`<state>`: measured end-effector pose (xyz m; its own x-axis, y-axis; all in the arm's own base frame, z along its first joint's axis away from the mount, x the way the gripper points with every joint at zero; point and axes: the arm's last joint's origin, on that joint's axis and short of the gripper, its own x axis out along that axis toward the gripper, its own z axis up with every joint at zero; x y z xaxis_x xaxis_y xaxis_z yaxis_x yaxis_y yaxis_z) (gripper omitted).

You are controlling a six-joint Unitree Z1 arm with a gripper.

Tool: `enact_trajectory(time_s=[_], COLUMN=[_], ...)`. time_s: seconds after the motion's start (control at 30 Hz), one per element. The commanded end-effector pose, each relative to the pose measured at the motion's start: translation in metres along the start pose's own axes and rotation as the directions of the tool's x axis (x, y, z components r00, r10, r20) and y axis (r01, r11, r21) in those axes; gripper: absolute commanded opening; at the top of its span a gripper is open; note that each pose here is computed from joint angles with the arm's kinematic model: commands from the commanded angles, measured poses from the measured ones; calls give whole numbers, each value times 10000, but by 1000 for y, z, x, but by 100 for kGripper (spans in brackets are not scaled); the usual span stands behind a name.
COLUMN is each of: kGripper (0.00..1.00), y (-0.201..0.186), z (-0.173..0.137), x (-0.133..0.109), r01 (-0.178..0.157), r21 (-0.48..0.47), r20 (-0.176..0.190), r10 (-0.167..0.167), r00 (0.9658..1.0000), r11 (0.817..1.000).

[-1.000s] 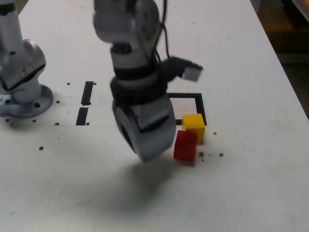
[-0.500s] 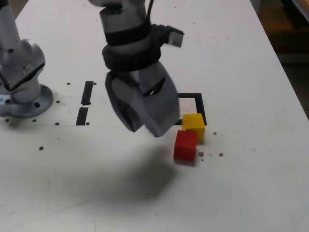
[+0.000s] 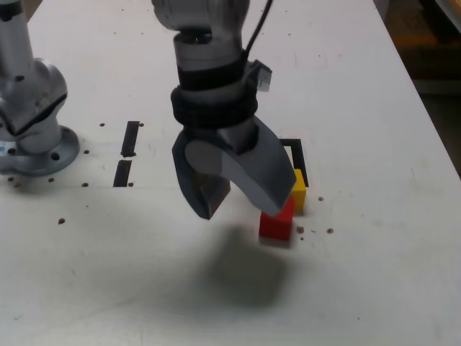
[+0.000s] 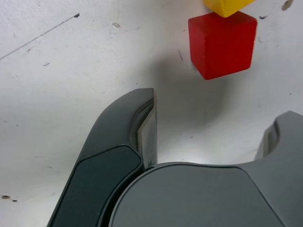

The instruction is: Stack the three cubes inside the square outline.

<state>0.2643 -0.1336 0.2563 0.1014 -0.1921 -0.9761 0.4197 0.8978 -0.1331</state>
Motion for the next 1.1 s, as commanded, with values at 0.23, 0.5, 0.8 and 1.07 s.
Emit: enact_trajectory(time_s=[0.23, 0.5, 0.8, 1.07], kGripper=[96, 96, 95, 90], y=[1, 3, 12, 18], z=[19, 39, 40, 37], x=[22, 39, 53, 62], r01=[52, -155, -666, -1391], r21=[-46, -48, -238, -206], r20=[-117, -148, -737, -1650], r10=[-53, 154, 646, 1338], r00=[9999, 9998, 9952, 9772], r11=[10000, 9999, 9975, 9901])
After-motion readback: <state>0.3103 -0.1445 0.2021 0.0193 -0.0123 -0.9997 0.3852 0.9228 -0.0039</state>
